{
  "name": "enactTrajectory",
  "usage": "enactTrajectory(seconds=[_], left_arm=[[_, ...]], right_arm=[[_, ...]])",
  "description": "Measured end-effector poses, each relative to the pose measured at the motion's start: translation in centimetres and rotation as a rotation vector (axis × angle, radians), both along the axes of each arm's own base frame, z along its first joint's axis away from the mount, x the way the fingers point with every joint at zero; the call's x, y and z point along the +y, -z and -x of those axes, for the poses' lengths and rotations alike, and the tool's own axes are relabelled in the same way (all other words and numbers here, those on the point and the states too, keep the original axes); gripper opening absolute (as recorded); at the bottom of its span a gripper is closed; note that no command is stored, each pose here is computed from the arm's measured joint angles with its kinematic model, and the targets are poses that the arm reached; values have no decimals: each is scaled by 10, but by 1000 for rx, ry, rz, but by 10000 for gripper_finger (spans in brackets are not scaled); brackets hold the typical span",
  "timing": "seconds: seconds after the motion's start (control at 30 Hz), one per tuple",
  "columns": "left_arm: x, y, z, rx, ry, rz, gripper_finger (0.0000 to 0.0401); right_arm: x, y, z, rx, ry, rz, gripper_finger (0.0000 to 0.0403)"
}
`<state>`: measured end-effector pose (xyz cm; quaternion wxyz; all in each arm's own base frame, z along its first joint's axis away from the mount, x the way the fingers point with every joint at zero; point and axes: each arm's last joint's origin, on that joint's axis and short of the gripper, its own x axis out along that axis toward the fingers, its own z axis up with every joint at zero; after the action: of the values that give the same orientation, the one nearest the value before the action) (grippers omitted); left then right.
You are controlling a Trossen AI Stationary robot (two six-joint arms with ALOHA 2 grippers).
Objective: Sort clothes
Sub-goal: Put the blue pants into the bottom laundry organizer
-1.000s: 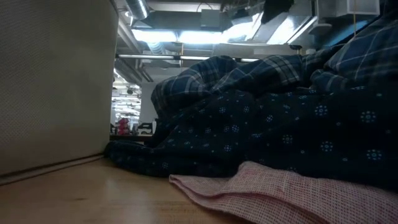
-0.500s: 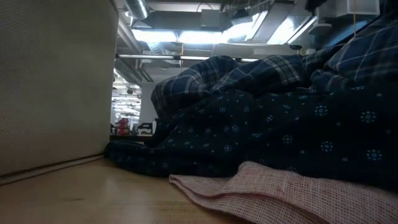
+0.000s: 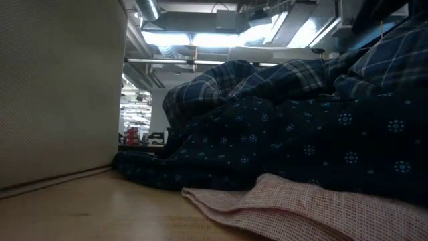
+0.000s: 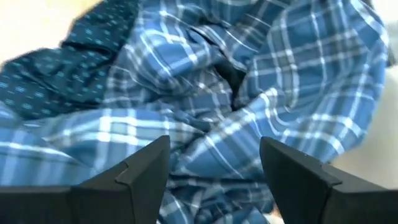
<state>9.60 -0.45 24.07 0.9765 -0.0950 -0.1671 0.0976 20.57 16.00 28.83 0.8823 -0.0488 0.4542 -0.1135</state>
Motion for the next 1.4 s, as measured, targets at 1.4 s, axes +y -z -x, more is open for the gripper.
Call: enactTrajectory(seconds=[1.4], left_arm=[[-60, -30, -197, 748, 92, -231, 19]], right_arm=[[-58, 48, 21, -274, 12, -197, 221]])
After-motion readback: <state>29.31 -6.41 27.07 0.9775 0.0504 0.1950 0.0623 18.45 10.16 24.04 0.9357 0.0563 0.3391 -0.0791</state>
